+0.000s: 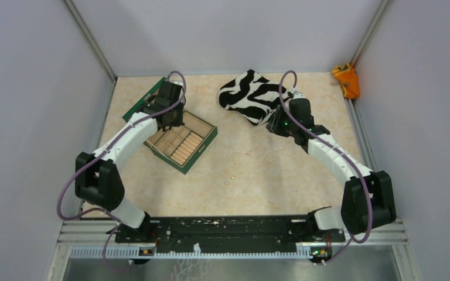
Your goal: Organize the mixed jewelry
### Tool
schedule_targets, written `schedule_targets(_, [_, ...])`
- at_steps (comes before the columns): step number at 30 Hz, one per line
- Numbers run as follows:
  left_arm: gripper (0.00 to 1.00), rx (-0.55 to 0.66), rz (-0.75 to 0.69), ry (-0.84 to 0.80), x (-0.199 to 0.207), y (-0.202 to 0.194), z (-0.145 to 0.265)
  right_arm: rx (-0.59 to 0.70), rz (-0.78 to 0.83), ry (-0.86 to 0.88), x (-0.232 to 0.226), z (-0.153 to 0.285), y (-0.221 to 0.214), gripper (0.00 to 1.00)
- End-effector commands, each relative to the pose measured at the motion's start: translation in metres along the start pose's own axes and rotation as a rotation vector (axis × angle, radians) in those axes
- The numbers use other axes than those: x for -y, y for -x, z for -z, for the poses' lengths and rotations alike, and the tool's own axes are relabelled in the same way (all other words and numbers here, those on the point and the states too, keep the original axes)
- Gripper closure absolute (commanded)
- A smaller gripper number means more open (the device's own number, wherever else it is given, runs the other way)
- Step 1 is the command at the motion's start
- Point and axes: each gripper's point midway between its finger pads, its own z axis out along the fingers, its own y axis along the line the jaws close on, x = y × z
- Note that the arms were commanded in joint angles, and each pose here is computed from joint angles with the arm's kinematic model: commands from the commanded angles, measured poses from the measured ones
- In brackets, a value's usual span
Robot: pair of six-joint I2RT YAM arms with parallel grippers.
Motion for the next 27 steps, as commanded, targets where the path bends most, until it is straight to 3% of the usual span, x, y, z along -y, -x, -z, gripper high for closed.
schedule_targets(1, [1.0, 0.007, 0.024, 0.082, -0.021, -0.005, -0.011, 0.058, 0.016, 0.022, -0.008, 0.003, 0.016, 0.67])
schedule_targets(10, [1.0, 0.021, 0.035, 0.065, -0.019, -0.013, -0.042, 0.047, 0.028, 0.001, -0.004, -0.003, 0.016, 0.67])
schedule_targets(27, [1.0, 0.006, 0.037, 0.194, -0.037, -0.024, -0.075, 0.018, 0.013, 0.022, -0.004, -0.006, 0.004, 0.68])
